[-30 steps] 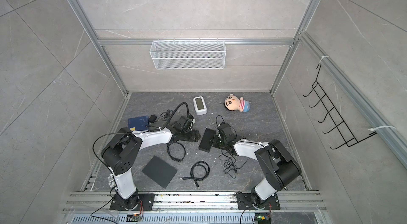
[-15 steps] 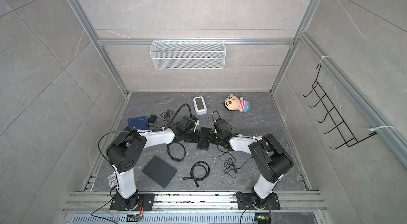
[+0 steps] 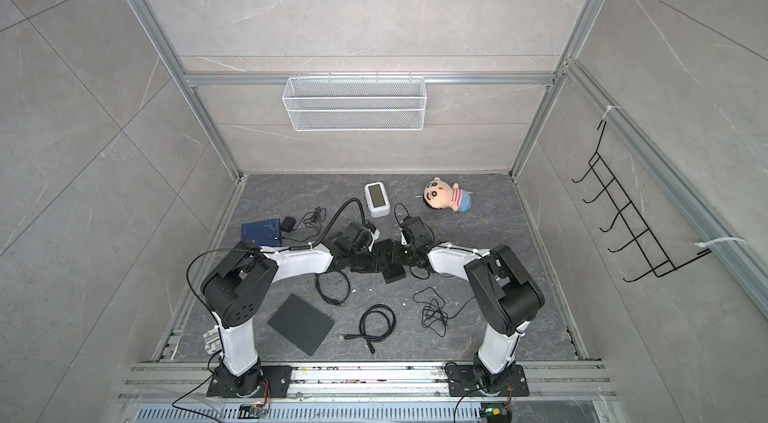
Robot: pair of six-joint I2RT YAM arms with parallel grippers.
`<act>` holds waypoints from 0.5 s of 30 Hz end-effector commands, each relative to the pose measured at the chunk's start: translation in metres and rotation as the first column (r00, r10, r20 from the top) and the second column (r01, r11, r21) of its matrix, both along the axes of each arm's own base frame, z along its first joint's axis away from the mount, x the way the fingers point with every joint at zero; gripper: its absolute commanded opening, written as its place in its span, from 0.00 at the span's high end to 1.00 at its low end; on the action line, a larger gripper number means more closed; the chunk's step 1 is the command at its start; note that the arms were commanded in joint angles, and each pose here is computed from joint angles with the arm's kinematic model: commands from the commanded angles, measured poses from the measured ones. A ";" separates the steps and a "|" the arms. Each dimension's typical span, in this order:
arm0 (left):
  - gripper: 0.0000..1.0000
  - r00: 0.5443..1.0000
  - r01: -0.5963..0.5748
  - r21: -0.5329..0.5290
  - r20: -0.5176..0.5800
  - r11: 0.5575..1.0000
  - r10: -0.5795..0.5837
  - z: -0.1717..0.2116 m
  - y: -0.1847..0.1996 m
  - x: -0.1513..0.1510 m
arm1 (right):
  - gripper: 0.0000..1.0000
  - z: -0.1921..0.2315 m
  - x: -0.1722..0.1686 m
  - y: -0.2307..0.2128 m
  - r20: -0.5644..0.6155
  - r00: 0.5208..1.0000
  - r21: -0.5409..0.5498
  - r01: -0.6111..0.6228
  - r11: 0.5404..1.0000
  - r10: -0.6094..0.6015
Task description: Insert the plug into the switch port
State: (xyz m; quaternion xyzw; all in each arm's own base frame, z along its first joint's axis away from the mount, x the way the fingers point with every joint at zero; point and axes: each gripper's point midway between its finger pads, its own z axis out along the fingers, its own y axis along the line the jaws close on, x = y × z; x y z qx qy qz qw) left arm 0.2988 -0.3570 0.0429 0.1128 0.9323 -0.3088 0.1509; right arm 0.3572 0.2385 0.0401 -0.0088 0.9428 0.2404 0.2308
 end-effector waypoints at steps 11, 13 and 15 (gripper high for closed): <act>0.56 0.964 -0.082 0.148 0.262 0.986 0.041 0.067 0.044 0.017 | 0.37 0.042 -0.067 -0.110 -0.066 0.982 -0.257 0.155 0.954 -0.177; 0.53 0.960 -0.103 0.177 0.276 0.979 0.051 0.066 0.051 0.019 | 0.35 0.049 -0.077 -0.131 -0.069 0.970 -0.261 0.208 0.943 -0.233; 0.50 0.958 -0.122 0.198 0.279 0.973 0.064 0.064 0.058 0.021 | 0.33 0.056 -0.087 -0.144 -0.076 0.962 -0.266 0.232 0.936 -0.260</act>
